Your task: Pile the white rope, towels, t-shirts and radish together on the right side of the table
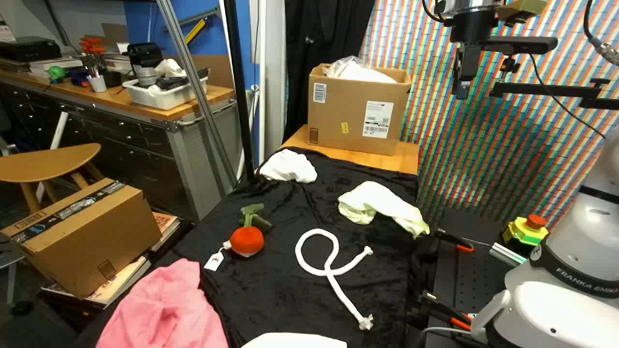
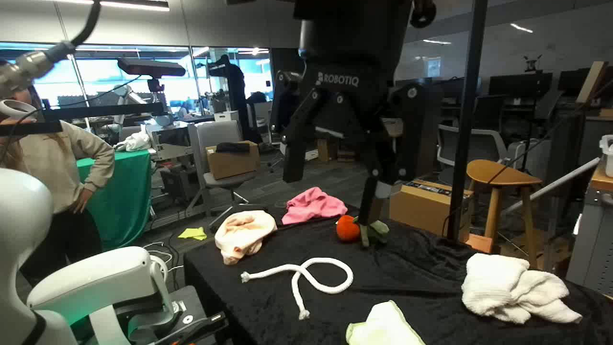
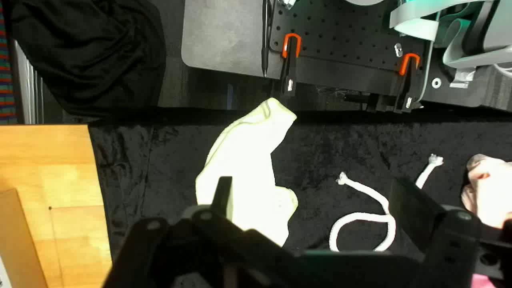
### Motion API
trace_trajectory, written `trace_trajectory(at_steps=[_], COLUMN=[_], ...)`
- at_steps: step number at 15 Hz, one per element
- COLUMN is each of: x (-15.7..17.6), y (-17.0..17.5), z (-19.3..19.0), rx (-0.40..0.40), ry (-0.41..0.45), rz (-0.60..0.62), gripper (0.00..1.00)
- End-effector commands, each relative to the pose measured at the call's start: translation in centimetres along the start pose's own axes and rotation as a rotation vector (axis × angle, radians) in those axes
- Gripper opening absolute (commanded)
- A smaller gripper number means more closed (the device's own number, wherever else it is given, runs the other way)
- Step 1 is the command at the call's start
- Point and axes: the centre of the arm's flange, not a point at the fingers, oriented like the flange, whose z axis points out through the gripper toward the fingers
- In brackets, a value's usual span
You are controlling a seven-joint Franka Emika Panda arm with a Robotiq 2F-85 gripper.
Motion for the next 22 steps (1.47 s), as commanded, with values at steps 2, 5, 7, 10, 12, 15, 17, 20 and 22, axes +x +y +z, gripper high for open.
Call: trace_trajectory(at_steps=[2,5,7,10,12,15,17,20,22], x=[0.0,0.0,0.6,2.7,4.4,6.6,8.3,10.9,12.4], y=[0.0,0.0,-0.8,-3.1,-5.1,-8.1,-10.2,-13.2,-14.8], z=[-0.2,-0.2,0.3,2.1,3.6,5.8,7.6,10.1,11.7], rx=[-0.002,-0.006,-0.013,-0.052,-0.075,-0.091,-0.088,-0.080,-0.070], ry=[0.004,0.007,-0.002,-0.018,-0.029,-0.044,-0.051,-0.046,-0.033], rz=[0.001,0.002,-0.004,-0.023,-0.046,-0.081,-0.094,-0.087,-0.082], gripper=[1.00,1.00,1.00,1.00,1.00,1.00,1.00,1.00,1.00])
